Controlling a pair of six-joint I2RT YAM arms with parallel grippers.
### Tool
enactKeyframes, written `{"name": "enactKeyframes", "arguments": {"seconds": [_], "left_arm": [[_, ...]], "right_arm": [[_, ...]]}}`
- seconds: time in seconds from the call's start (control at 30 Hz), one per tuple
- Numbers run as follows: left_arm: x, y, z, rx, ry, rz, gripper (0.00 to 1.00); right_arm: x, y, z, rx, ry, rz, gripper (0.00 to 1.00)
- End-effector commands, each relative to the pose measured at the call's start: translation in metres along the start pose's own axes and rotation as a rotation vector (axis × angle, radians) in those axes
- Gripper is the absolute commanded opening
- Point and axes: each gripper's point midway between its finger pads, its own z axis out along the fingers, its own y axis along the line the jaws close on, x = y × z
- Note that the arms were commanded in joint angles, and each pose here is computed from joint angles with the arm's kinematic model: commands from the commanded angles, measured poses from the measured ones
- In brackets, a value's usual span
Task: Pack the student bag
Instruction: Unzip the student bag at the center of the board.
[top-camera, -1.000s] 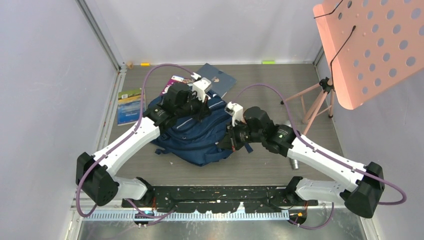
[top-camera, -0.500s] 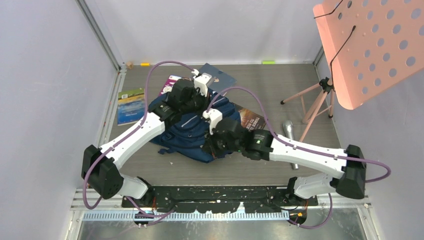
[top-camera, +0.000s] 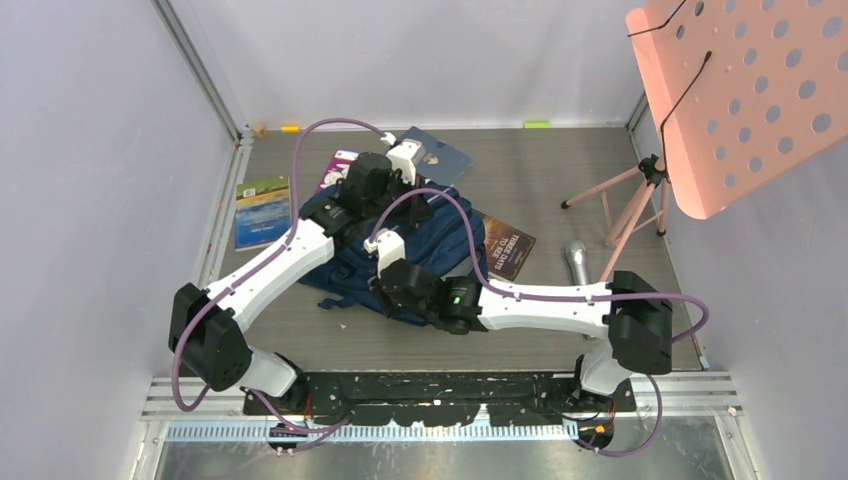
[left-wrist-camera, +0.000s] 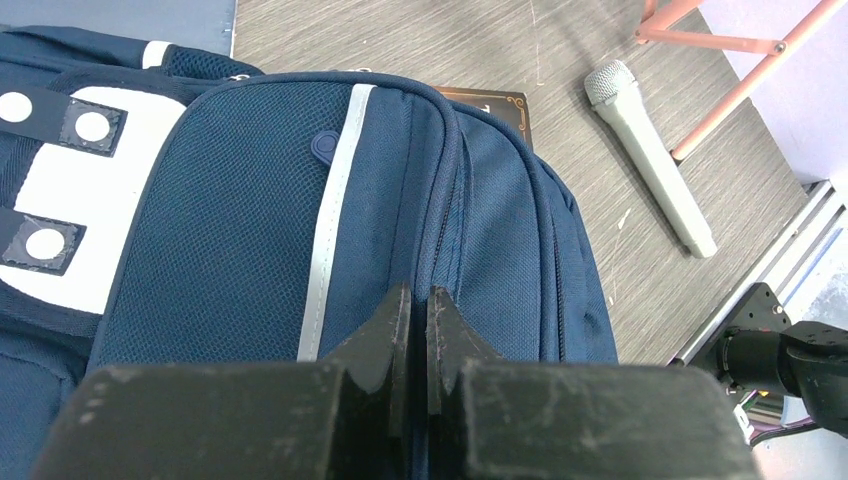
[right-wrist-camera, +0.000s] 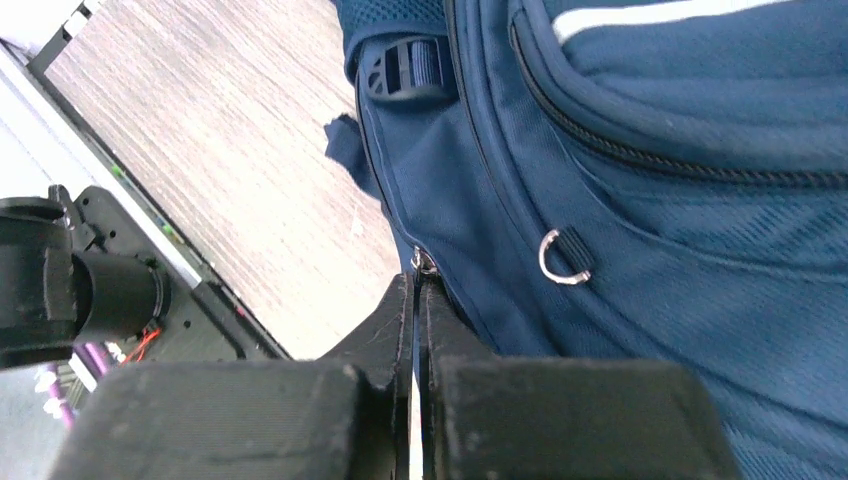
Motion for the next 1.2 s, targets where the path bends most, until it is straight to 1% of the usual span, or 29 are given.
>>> {"name": "enactKeyframes", "arguments": {"seconds": [0.0, 0.07, 0.23, 0.37, 0.53, 0.77, 0.9, 1.17], "left_arm": [[-0.065, -0.022, -0.02, 0.056, -0.194, -0.004, 0.0], [-0.068, -0.025, -0.023, 0.068, -0.2, -0.002, 0.0], [-0.068, -0.019, -0.03, 0.032, -0.199, 0.056, 0.0], [-0.07, -0.017, -0.037, 0.019, -0.196, 0.1, 0.0], [-0.081, -0.022, -0.052, 0.027, -0.209, 0.13, 0.0], [-0.089, -0.03, -0.061, 0.049, -0.224, 0.117, 0.0], [-0.089, -0.032, -0.061, 0.063, -0.231, 0.089, 0.0], [-0.087, -0.034, -0.065, 0.068, -0.244, 0.054, 0.0]], "right_arm": [[-0.049, 0.003, 0.019, 0.026, -0.232, -0.018, 0.0], [-0.049, 0.007, 0.029, 0.015, -0.244, -0.044, 0.0], [-0.05, 0.016, 0.043, -0.014, -0.293, -0.093, 0.0], [-0.04, 0.024, 0.055, -0.063, -0.29, -0.156, 0.01], [-0.028, 0.03, 0.069, -0.101, -0.278, -0.237, 0.0], [-0.011, 0.034, 0.102, -0.095, -0.265, -0.297, 0.01], [-0.004, 0.031, 0.121, -0.06, -0.255, -0.327, 0.0], [-0.012, 0.032, 0.136, -0.038, -0.285, -0.345, 0.0]]}}
